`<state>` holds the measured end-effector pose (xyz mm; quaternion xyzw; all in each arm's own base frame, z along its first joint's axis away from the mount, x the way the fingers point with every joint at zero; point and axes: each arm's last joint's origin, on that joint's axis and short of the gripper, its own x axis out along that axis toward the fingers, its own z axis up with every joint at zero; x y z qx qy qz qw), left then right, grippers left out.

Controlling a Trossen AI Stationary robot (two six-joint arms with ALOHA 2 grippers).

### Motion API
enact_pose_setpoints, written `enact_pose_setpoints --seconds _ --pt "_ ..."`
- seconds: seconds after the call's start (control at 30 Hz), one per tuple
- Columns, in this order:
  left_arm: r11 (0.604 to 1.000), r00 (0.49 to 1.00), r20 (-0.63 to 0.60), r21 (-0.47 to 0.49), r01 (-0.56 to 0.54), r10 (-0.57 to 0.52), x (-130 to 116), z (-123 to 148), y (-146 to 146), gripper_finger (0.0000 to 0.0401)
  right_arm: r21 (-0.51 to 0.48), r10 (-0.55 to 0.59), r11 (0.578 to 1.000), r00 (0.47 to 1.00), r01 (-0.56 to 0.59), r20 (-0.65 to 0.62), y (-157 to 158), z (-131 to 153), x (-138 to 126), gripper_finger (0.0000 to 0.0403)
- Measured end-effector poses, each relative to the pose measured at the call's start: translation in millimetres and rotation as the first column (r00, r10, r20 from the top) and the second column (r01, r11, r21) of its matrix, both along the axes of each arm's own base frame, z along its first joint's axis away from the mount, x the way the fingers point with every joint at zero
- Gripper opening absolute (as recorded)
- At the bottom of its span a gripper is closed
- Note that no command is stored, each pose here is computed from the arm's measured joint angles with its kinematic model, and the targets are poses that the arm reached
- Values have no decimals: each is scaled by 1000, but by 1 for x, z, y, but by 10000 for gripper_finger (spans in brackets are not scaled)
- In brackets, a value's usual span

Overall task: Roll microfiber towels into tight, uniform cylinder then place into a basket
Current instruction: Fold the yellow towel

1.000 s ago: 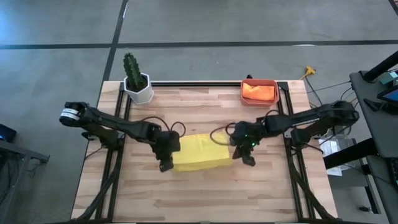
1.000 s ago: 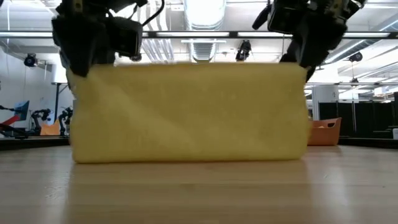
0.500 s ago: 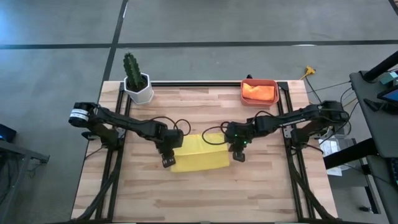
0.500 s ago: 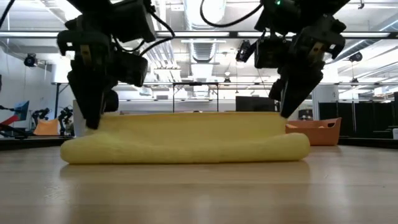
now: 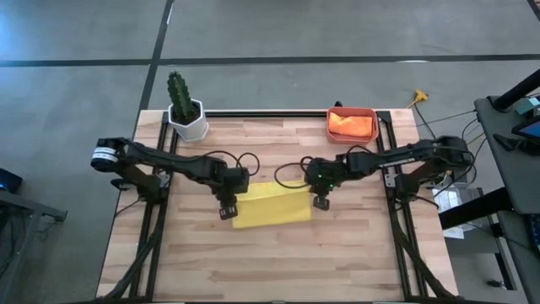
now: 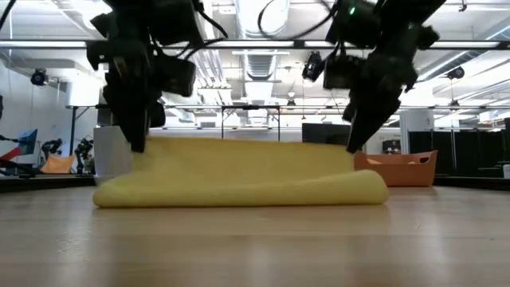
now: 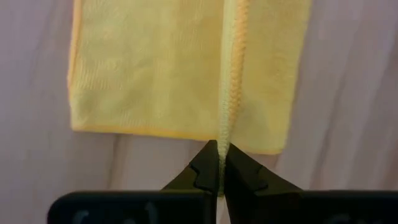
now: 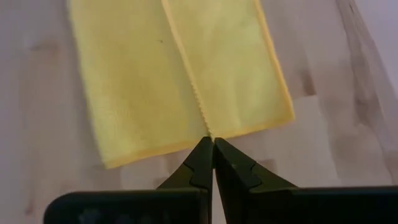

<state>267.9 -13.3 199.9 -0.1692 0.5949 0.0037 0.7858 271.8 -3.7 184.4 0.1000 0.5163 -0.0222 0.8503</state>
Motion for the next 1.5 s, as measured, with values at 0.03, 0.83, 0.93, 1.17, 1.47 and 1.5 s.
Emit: enact_pose_setpoints --seconds 0.03,0.83,0.93,1.17,1.47,1.5 --pt "1000 1000 -1 6 4 -4 1 -2 1 0 0 -10 1000 1000 10 -11 -3 -3 1 8" --pt "992 999 -52 123 -8 15 9 -20 33 0 55 -75 995 994 79 -77 -21 -31 12 8" --pt "991 999 -47 131 22 -16 10 -20 32 0 25 -100 995 992 102 -71 -22 -31 12 8" --pt "988 1000 -27 157 13 -9 12 -19 34 0 21 -120 992 990 121 -69 -23 -30 12 9" --pt "987 999 -37 163 11 -5 11 -21 34 39 24 -129 991 990 131 -60 -24 -30 13 64" --pt "985 999 -38 175 7 0 10 -21 34 47 25 -129 991 990 131 -59 -24 -29 13 74"
